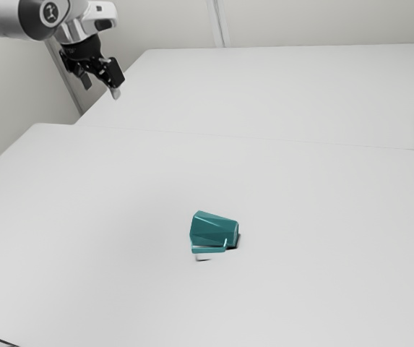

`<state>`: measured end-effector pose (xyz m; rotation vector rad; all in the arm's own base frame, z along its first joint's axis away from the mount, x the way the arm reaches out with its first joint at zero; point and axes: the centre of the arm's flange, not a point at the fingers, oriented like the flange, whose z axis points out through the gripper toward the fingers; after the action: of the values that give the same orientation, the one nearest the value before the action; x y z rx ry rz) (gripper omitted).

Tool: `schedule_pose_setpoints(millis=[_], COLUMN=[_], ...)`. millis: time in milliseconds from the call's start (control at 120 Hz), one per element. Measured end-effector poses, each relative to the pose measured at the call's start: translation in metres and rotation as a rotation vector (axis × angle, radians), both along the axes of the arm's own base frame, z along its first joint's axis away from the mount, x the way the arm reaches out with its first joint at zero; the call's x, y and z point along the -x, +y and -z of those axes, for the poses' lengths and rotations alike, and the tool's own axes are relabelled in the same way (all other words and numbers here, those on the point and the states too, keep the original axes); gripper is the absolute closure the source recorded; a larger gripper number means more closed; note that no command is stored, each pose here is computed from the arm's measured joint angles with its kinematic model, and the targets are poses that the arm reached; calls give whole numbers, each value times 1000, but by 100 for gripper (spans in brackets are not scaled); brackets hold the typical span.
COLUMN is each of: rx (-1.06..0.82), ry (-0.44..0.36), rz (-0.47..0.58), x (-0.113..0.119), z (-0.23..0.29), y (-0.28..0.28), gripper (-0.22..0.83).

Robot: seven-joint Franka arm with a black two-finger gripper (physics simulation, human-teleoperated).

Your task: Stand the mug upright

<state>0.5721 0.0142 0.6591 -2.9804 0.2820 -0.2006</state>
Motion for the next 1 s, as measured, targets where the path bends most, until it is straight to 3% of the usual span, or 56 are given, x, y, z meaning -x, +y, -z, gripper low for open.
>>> schedule_pose_setpoints(millis=[542, 1000], rx=[14, 232], ry=[-11, 1], rz=[20, -160], x=[10, 55], z=[24, 94], y=[-21, -4], gripper=[2, 2])
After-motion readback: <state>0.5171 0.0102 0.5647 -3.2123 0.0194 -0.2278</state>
